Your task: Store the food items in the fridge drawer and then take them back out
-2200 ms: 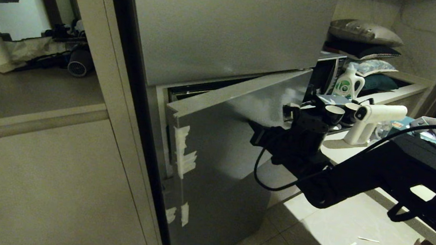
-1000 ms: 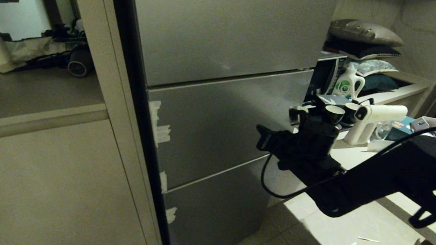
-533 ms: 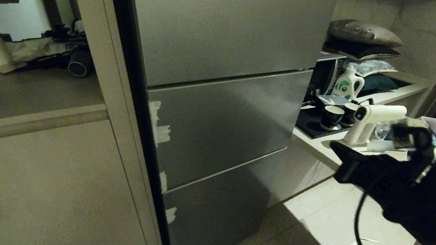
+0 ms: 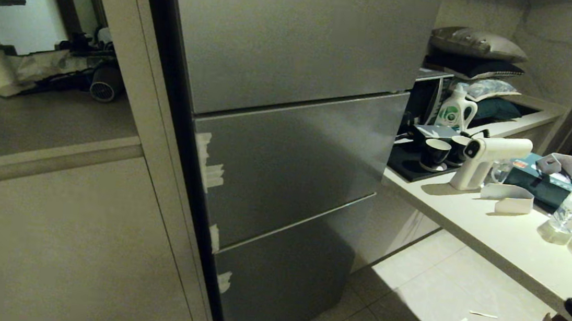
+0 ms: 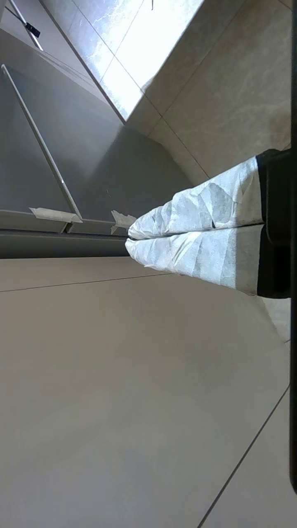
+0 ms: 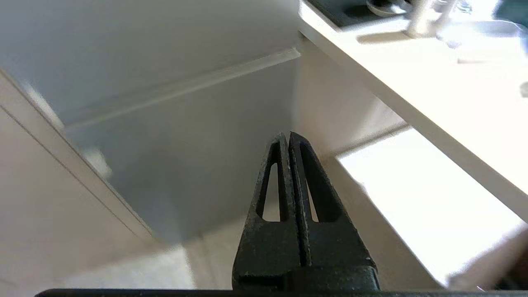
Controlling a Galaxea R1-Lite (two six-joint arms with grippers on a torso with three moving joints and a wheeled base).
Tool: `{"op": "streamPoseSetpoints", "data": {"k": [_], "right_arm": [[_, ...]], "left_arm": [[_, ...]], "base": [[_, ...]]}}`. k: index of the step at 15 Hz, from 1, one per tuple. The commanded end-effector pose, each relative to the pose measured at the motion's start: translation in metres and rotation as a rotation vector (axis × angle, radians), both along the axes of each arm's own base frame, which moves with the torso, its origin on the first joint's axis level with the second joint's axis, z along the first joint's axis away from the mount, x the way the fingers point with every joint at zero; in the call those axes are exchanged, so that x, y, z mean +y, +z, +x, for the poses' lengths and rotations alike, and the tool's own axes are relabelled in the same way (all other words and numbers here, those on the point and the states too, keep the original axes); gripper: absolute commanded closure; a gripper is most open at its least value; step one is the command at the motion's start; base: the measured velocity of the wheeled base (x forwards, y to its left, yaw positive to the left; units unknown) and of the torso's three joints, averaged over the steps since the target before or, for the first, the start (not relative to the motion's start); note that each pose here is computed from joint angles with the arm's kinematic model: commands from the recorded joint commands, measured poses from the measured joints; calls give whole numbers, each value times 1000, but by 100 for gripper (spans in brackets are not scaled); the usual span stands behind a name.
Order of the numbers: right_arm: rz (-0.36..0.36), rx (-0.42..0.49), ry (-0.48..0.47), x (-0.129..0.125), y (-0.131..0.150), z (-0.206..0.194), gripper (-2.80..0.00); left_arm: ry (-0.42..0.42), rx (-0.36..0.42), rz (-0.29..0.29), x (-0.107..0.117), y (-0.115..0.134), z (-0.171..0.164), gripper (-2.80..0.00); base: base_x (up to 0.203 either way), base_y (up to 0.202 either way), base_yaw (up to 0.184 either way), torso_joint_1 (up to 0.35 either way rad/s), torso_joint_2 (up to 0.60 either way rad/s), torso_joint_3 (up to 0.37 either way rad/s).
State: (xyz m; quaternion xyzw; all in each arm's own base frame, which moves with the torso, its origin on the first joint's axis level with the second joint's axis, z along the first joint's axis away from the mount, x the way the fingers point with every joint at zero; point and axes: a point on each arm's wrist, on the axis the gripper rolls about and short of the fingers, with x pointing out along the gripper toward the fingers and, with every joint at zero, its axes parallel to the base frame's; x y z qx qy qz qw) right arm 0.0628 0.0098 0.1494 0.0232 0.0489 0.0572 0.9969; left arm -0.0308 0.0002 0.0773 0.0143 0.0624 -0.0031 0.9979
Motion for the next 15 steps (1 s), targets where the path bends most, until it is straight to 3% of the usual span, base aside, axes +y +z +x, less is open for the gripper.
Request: {"op": "streamPoseSetpoints", "data": {"k": [1,2,5,7,11,15], "right_arm": [[-48,-44,-22,-10,-31,-53,0],[-77,-33,-25,-10,-43,-59,0],[-106,132,-43,-10,-71,-63,0],[-115,82,-70,-9,-71,-67,0],[-119,-150,-96,-9,-74,-84,0],[-129,-157,-106,-9,-74,-84,0]], "left_arm": [[0,2,1,0,0,0,0],[0,2,0,0,0,0,0],[0,2,-1,0,0,0,0],[0,2,-1,0,0,0,0],[2,2,-2,0,0,0,0],[1,2,-6,0,0,0,0]], "base": [[0,0,0,0,0,0],[0,0,0,0,0,0],[0,0,0,0,0,0],[0,0,0,0,0,0],[0,0,0,0,0,0],[0,0,0,0,0,0]]}}
